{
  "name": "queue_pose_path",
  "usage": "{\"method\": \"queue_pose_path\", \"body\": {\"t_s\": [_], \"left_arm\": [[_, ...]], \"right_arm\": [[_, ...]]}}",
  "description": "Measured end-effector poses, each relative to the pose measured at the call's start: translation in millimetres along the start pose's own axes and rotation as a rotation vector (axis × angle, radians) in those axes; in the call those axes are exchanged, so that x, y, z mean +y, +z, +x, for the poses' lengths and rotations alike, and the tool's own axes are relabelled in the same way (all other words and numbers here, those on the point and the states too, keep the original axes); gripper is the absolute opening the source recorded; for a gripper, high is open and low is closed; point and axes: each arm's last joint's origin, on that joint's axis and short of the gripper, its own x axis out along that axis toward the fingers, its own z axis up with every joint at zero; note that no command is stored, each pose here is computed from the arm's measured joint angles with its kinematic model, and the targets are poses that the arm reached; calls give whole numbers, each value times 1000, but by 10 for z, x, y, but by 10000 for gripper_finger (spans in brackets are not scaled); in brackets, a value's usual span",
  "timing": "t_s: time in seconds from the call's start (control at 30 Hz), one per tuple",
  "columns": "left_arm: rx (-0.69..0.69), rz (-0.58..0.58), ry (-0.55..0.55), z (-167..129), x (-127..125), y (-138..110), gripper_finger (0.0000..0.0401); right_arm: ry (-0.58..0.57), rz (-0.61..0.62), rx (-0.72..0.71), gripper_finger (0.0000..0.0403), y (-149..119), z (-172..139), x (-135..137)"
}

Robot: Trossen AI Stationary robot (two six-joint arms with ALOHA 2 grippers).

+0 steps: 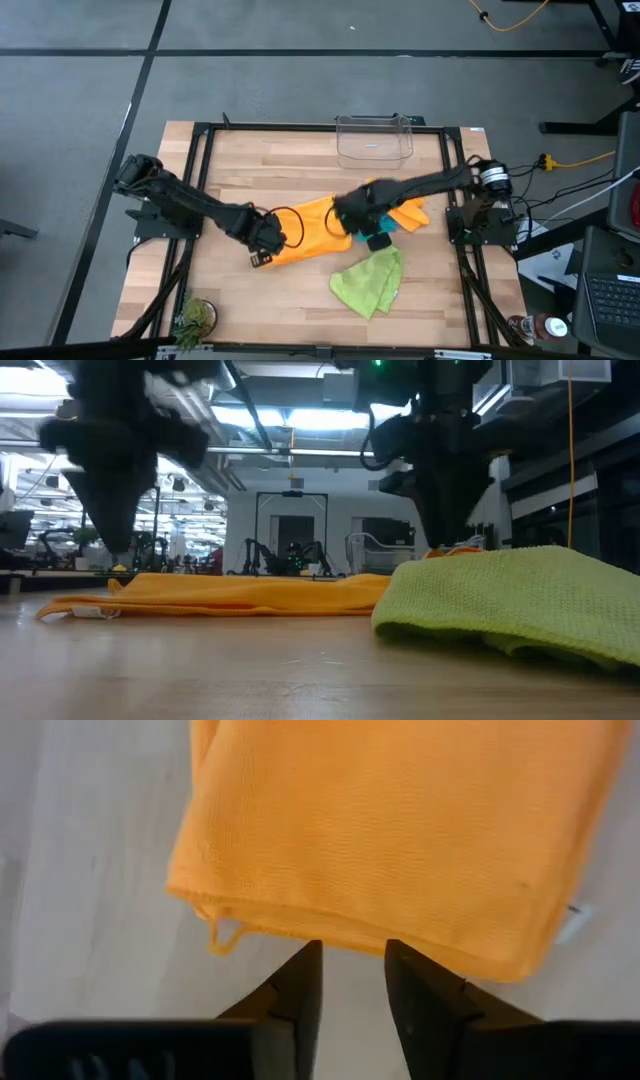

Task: Fold microfiber towels
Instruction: Fold the left yellow microfiber cloth

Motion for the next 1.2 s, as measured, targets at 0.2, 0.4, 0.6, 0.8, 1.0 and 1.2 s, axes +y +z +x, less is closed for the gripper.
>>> {"method": "queue_pose_path", "body": {"t_s": [0.2, 0.4, 0.6, 0.8, 1.0, 1.2], "left_arm": [[-41, -4, -86, 341, 197, 82, 98], [104, -92, -176, 527, 223, -149, 96], [185, -132, -197, 531, 87, -395, 96], [192, -149, -197, 376, 20, -489, 96], [119, -190, -209, 143, 0, -535, 96], [-330, -346, -138, -15, -27, -304, 96]], "right_arm": [[-93, 156, -240, 81, -189, -58, -390], [-81, 223, -283, 79, -397, 249, -498], [-45, 287, -250, 78, -613, 549, -412], [-257, 361, -125, 78, -704, 573, -445], [-401, 431, -71, 78, -657, 287, -506], [-426, 490, -195, 78, -601, -2, -490]]}}
